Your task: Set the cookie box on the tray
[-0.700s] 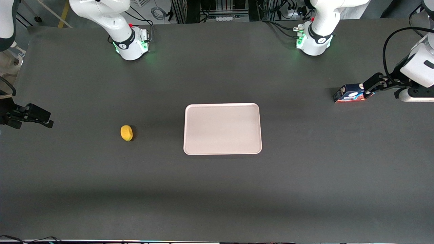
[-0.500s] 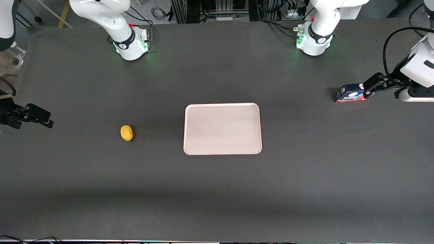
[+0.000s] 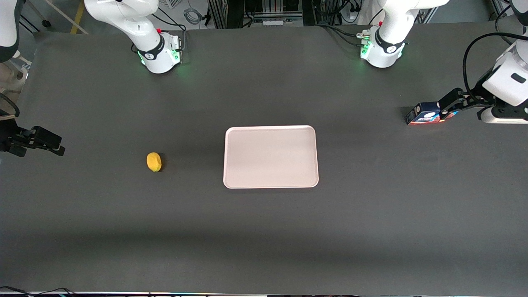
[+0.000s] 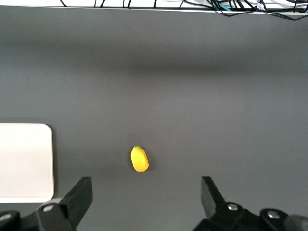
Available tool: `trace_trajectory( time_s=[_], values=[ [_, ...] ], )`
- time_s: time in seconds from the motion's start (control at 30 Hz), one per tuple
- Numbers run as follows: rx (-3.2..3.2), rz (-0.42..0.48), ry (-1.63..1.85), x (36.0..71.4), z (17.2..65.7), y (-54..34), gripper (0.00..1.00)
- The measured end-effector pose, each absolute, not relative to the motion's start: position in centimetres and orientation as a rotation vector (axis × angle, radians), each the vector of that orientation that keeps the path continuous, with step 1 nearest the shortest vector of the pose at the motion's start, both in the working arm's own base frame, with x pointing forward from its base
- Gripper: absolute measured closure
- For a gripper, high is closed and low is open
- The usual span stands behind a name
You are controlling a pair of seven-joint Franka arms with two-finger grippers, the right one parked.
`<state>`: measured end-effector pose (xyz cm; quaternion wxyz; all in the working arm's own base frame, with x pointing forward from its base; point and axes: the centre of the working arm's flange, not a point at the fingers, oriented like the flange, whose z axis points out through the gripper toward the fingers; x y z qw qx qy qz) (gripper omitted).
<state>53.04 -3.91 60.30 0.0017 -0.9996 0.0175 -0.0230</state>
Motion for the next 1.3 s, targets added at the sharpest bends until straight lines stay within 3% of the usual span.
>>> trace_trajectory(
  time_s=[0.37, 1.07, 1.3],
  values=[
    [-3.126, -0.003, 0.241, 52.6, 59.9, -3.6, 0.00],
    [-2.852, 0.254, 1.405, 50.3, 57.6, -0.6, 0.00],
    [-2.716, 0.216, 1.655, 49.1, 55.3, 0.9, 0.00]
  ],
)
